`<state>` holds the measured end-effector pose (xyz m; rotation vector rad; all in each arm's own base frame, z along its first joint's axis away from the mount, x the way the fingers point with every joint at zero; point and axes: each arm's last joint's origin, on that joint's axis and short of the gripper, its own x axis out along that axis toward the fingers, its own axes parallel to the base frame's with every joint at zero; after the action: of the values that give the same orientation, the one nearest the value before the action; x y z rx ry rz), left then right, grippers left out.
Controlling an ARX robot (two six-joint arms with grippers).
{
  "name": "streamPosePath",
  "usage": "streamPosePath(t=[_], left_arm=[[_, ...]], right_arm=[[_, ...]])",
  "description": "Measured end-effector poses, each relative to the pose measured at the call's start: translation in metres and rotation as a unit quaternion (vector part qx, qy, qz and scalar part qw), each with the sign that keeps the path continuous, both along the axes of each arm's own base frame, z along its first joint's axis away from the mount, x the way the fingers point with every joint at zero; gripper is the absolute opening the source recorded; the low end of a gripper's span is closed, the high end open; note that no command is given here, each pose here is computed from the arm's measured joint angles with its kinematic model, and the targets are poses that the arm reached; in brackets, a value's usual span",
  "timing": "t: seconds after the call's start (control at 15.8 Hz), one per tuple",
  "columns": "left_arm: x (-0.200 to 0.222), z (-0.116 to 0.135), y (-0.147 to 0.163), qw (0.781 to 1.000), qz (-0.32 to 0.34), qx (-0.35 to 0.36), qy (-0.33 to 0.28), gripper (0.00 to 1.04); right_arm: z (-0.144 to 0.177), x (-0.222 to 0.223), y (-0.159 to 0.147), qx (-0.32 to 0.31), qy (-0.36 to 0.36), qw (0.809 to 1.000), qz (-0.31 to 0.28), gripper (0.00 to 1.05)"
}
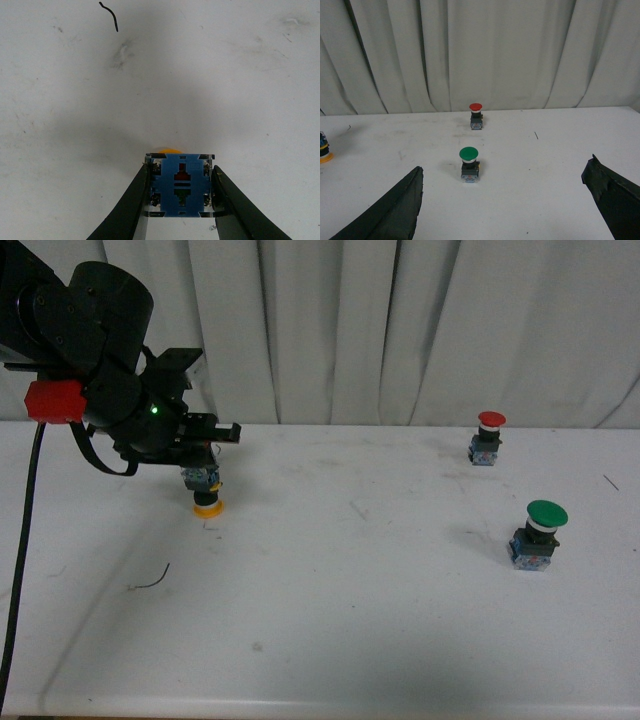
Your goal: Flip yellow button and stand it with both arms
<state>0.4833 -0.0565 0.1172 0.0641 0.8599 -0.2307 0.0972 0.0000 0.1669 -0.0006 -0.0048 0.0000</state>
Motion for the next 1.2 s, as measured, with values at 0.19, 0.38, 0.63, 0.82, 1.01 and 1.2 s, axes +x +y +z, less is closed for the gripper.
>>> streamPosePath(t=[0.19, 0.38, 0.63, 0.82, 1.01, 1.2], left_arm=[[0.000, 0.003, -0.001, 1.000, -0.004, -0.004, -0.011, 0.30], [-0.010, 0.028, -0.002, 0.998, -0.011, -0.035, -0.051, 0.30], [-0.033, 0.082, -0.002, 0.976, -0.007, -0.137, -0.167, 0.30], [-0.064, 0.108, -0.005, 0.939, 0.002, -0.245, -0.240, 0.30], [-0.089, 0.090, -0.021, 0.920, -0.006, -0.324, -0.222, 0.30], [-0.107, 0.069, -0.041, 0.901, -0.035, -0.381, -0.206, 0.30]], right_arm=[[0.000, 0.000, 0.000, 0.000, 0.000, 1.000, 0.000, 0.98], [0.000, 0.000, 0.000, 0.000, 0.000, 1.000, 0.000, 0.98], [0.000, 0.000, 0.000, 0.000, 0.000, 1.000, 0.000, 0.98], [0.000, 0.000, 0.000, 0.000, 0.000, 1.000, 0.000, 0.98], [0.000, 0.000, 0.000, 0.000, 0.000, 1.000, 0.000, 0.98], [0.000, 0.000, 0.000, 0.000, 0.000, 1.000, 0.000, 0.98]])
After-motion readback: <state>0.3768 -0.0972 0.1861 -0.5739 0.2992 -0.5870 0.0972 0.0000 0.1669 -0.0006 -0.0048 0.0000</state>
